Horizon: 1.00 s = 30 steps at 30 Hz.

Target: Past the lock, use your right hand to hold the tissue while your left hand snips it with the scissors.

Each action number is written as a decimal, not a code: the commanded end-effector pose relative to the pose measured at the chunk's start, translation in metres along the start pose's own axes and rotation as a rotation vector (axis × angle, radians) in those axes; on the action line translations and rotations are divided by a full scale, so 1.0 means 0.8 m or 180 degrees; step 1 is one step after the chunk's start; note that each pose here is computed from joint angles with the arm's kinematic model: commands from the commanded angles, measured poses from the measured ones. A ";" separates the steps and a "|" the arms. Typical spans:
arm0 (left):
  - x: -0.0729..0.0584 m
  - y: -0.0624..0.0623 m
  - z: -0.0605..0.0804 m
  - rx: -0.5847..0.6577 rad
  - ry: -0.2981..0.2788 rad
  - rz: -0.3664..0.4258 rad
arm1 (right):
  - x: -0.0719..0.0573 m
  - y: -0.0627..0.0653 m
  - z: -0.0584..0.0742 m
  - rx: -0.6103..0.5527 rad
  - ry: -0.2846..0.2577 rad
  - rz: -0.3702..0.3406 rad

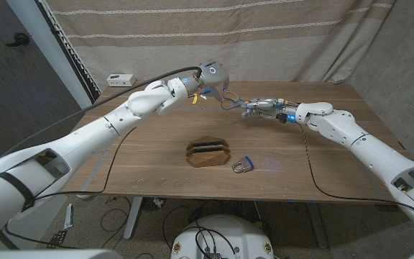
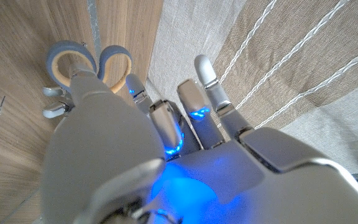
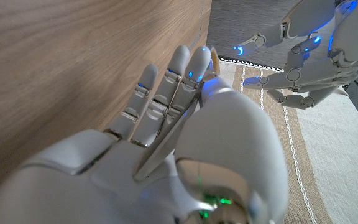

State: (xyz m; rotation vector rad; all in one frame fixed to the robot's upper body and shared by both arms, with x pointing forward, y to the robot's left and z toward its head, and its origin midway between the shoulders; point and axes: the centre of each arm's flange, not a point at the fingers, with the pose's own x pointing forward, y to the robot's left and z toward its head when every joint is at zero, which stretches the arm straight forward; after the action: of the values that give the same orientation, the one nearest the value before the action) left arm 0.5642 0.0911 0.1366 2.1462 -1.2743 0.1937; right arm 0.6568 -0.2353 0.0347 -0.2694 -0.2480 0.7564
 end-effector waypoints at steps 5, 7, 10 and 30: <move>0.009 -0.004 0.007 0.0019 0.0010 0.0096 | 0.003 -0.001 -0.001 0.0012 0.0002 0.0003; 0.010 -0.004 0.008 0.0019 0.0005 0.0094 | 0.003 -0.001 0.000 -0.0004 0.0009 0.0002; 0.011 -0.006 0.010 0.0019 0.0008 0.0079 | 0.003 -0.002 -0.001 0.0013 0.0014 -0.0008; 0.017 -0.003 0.021 -0.0003 -0.0022 0.0001 | 0.000 -0.001 -0.002 0.0035 -0.0003 -0.0012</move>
State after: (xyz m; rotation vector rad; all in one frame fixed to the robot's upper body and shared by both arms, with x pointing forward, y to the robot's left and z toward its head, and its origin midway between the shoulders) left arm 0.5698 0.0769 0.1292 2.1433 -1.2871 0.1944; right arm 0.6589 -0.2358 0.0339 -0.2678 -0.2441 0.7533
